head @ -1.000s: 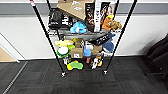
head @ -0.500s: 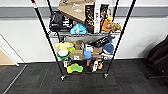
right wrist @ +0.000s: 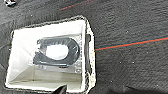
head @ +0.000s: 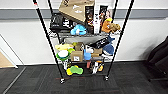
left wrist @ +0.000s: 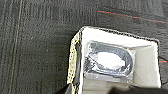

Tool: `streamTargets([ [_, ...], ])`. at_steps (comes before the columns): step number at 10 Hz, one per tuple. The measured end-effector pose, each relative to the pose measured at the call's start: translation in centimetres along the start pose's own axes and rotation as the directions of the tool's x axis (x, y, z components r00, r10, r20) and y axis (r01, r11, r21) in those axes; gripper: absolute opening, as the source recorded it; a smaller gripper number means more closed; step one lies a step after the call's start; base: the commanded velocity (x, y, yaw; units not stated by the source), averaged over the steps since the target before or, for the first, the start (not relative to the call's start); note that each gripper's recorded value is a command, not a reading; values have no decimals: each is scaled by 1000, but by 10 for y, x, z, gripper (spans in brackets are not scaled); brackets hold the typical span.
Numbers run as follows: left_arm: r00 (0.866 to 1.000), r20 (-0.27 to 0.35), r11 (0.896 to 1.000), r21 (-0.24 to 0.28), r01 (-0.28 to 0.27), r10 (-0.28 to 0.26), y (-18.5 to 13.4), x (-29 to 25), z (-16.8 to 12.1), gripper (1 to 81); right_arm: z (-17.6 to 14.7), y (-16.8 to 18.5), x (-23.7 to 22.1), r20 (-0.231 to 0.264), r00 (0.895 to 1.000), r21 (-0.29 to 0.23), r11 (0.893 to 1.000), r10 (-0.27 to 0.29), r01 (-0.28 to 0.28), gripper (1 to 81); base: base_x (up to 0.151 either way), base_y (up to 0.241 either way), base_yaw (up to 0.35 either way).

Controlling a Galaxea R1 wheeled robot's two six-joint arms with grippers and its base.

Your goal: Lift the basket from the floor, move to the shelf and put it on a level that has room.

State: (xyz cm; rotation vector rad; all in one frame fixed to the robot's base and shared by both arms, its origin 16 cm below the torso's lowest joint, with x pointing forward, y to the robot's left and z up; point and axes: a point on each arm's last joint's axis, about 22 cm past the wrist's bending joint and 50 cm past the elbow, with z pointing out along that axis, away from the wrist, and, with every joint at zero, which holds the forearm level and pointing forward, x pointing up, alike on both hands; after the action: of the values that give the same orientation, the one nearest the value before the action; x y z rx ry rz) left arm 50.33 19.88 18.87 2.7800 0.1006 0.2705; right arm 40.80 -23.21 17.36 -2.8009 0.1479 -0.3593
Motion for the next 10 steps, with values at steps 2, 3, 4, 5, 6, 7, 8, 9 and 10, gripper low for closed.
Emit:
streamTargets([
  [2,1000,23,1000,0,5,-5,-6,-6,22,811,19,8,-7,24,1000,-3,1000,5,-5,811,0,0,0],
  [3,999,39,1000,-1,9,-9,-9,-11,36,811,32,11,-7,33,999,-2,1000,7,-7,811,0,0,0],
  [4,998,58,1000,-3,14,-13,-12,-18,51,811,45,15,-8,40,999,-3,1000,9,-9,811,0,0,0],
  [5,997,71,1000,0,17,-17,-17,-22,63,811,56,19,-11,49,999,-5,1000,14,-14,811,0,0,0],
  [6,997,75,1000,0,16,-16,-19,-19,70,811,63,20,-15,58,998,-4,1000,26,-26,811,0,0,0],
  [7,998,65,1000,-2,11,-11,-19,-9,75,811,70,21,-9,49,998,-1,1000,31,-31,811,0,0,0],
  [8,999,48,1000,-4,4,-4,-20,2,83,811,80,21,-1,34,999,3,999,32,-32,811,0,0,0],
  [9,999,34,1000,-7,-1,2,-21,8,91,811,91,19,9,14,999,15,999,33,-33,811,0,0,0],
  [10,1000,24,1000,-10,-6,6,-23,11,99,811,101,15,18,-6,1000,26,999,28,-27,811,0,0,0],
])
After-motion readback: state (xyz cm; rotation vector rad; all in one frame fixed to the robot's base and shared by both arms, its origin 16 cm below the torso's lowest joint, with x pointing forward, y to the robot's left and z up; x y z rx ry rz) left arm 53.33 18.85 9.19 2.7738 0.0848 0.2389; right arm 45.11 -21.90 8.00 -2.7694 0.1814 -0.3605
